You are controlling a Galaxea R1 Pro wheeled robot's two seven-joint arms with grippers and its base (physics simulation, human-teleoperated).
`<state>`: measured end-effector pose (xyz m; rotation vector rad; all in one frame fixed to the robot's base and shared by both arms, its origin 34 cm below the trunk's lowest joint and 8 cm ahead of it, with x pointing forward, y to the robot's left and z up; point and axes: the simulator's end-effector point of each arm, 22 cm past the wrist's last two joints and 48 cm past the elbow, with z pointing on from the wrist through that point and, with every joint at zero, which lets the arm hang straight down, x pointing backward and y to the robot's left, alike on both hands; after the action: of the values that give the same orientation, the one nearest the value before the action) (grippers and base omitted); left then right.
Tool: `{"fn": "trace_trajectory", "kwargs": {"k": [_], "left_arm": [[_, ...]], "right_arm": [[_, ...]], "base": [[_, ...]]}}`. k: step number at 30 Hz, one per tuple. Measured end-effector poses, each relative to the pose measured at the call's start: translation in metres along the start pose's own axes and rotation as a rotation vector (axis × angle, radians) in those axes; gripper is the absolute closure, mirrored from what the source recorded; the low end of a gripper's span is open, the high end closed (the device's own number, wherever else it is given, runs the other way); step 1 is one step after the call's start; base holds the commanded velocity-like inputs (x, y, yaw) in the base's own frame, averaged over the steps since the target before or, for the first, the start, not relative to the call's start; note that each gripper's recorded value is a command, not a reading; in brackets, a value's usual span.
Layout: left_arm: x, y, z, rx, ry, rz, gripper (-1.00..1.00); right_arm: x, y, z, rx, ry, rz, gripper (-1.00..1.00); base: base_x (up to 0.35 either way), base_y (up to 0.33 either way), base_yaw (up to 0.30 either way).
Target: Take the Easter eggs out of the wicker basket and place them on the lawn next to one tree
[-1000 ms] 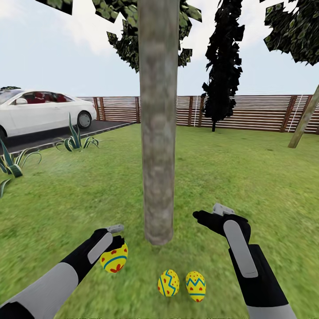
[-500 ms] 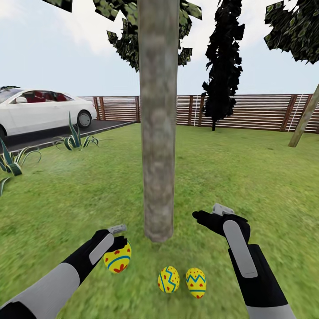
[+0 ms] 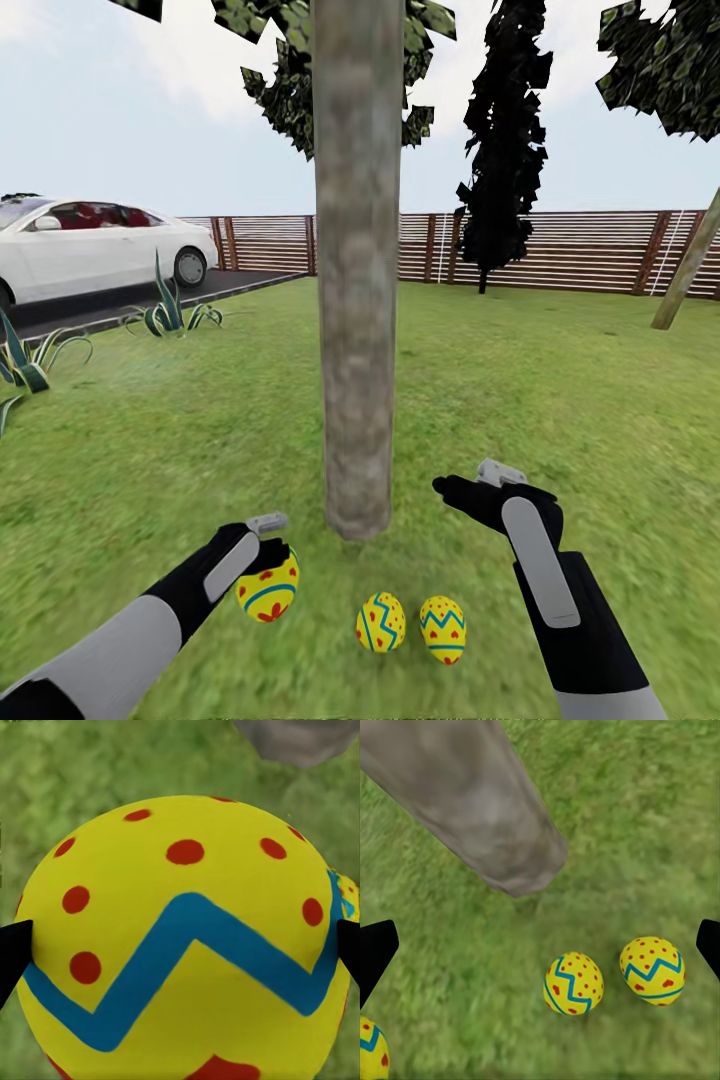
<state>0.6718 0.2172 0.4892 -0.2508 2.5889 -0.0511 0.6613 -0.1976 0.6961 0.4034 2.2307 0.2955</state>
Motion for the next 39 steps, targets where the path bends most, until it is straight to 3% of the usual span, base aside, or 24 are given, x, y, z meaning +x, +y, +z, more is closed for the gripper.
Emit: {"fn": "trace_trajectory", "kwargs": {"k": [3,7,13,39], "left_arm": [[0.008,-0.002,0.006,-0.005,0.0,0.032,1.0],[0.015,-0.001,0.012,-0.006,-0.001,0.042,1.0],[0.016,0.0,0.022,-0.007,-0.042,0.029,1.0],[0.052,0.005,0.064,-0.012,-0.092,0.048,1.0]], "right_arm": [[0.005,-0.002,0.003,-0.001,0.0,0.0,-1.0],[0.012,-0.006,0.007,-0.002,-0.001,0.002,-1.0],[0.024,-0.009,0.012,-0.004,0.0,0.001,-1.0],[0.074,-0.03,0.037,-0.008,0.001,0.0,-1.0]], "base": [[0.0,0.0,0.0],[0.0,0.0,0.0],[0.0,0.0,0.0],[0.0,0.0,0.0]]}}
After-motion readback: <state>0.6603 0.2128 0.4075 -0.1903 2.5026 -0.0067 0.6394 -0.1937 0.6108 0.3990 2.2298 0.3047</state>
